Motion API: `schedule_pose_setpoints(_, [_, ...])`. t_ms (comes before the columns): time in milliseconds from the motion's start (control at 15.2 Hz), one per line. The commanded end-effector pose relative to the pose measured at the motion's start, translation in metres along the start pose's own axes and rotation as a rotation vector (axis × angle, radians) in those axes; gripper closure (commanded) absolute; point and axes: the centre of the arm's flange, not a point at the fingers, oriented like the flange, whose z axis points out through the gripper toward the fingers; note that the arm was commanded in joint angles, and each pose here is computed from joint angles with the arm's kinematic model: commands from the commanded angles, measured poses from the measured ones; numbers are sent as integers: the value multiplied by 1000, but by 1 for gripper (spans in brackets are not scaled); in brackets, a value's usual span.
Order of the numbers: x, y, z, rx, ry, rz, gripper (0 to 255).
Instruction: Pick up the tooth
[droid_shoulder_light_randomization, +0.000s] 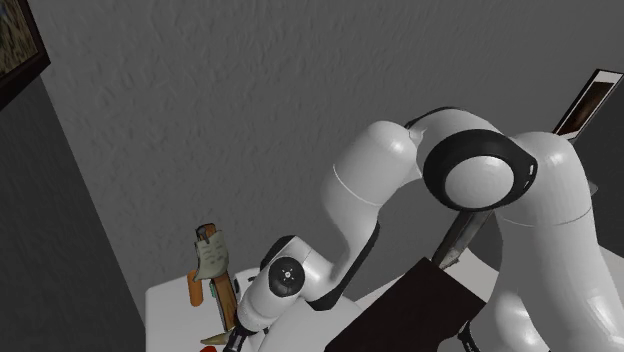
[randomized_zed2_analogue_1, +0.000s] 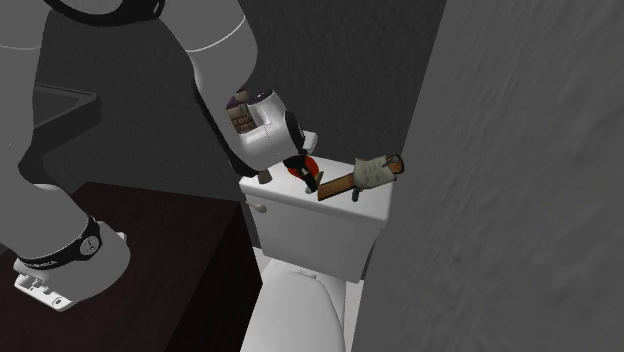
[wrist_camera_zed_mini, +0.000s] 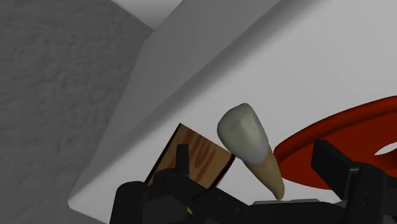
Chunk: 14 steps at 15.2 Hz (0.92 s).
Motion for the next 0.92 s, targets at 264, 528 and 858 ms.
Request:
schedule_pose_setpoints(264, [-7, -2, 23, 0, 0, 0, 0])
schedule_pose_setpoints(528, [-8, -1, 23, 0, 0, -1, 255])
schedule_pose_setpoints(858, [-8, -1, 23, 0, 0, 0, 255])
